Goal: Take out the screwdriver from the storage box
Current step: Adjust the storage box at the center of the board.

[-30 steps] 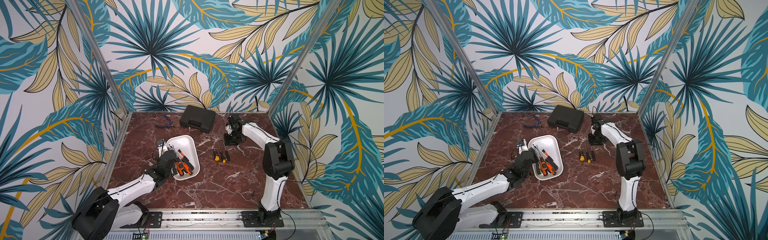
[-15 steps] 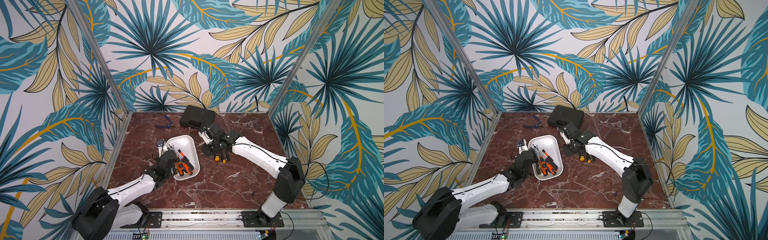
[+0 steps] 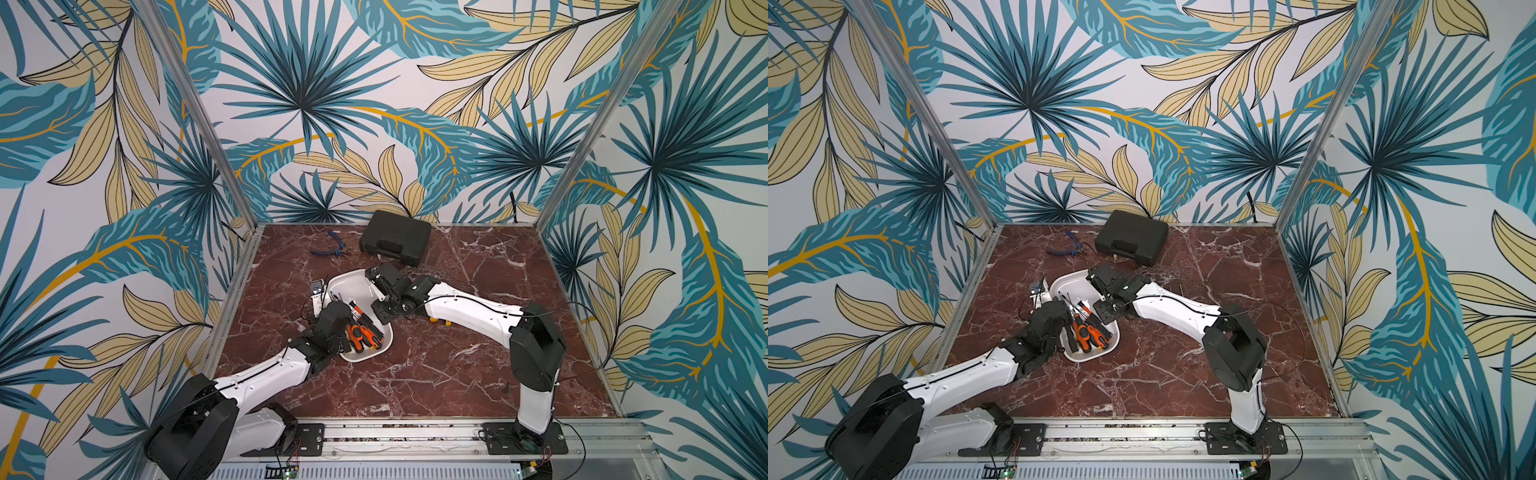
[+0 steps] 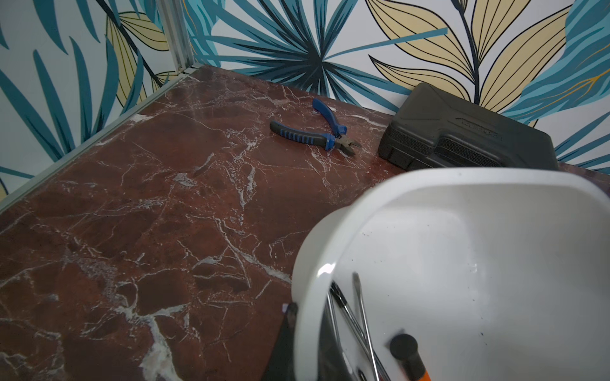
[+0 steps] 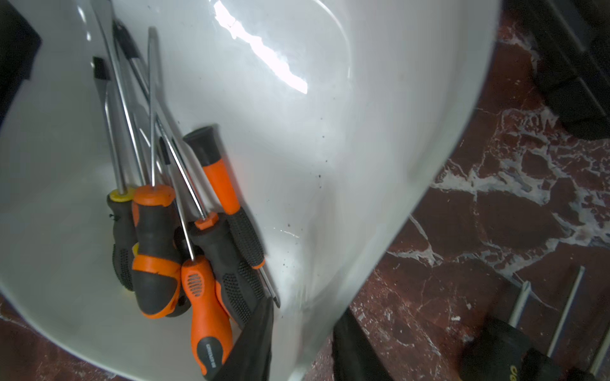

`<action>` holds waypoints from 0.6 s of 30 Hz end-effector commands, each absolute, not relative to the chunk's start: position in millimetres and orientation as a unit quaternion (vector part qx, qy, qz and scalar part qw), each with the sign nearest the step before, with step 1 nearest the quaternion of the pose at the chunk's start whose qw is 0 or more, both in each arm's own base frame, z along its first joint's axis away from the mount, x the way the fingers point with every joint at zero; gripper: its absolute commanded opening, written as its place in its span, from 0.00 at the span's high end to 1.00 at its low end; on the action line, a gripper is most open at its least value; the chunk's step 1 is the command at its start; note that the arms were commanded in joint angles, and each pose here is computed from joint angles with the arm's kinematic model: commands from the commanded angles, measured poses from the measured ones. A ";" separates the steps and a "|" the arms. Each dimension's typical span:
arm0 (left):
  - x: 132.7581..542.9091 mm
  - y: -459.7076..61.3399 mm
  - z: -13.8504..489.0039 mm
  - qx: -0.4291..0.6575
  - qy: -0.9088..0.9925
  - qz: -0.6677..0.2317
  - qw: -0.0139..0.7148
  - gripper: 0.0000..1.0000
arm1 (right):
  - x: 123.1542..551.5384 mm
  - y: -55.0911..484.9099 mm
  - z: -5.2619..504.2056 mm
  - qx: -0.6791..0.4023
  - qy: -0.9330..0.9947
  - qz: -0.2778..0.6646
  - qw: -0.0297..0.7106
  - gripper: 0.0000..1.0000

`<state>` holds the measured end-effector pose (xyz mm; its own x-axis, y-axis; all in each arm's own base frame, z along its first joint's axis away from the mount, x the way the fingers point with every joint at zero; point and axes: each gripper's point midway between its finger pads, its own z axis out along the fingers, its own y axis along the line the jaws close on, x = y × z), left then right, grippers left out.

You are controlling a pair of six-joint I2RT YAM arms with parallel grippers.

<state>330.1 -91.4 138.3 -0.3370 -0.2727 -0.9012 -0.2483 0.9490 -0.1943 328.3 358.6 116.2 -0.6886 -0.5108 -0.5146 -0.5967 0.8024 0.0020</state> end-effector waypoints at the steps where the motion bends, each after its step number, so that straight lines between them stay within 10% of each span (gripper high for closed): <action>1: 339.3 -112.4 167.4 -0.163 0.793 -0.078 0.582 1.00 | 311.8 387.5 107.5 -0.331 0.904 0.114 0.245 0.68; 18: 339.3 -110.6 165.6 -0.166 0.793 -0.074 0.581 1.00 | 305.8 361.3 141.8 -0.328 0.901 0.079 0.271 0.68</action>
<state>331.0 -94.5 139.5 -0.3357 -0.2801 -0.8994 -0.2357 0.9494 -0.2077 318.9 350.9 118.1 -0.6777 -0.5425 -0.4964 -0.5933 0.8022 -0.0668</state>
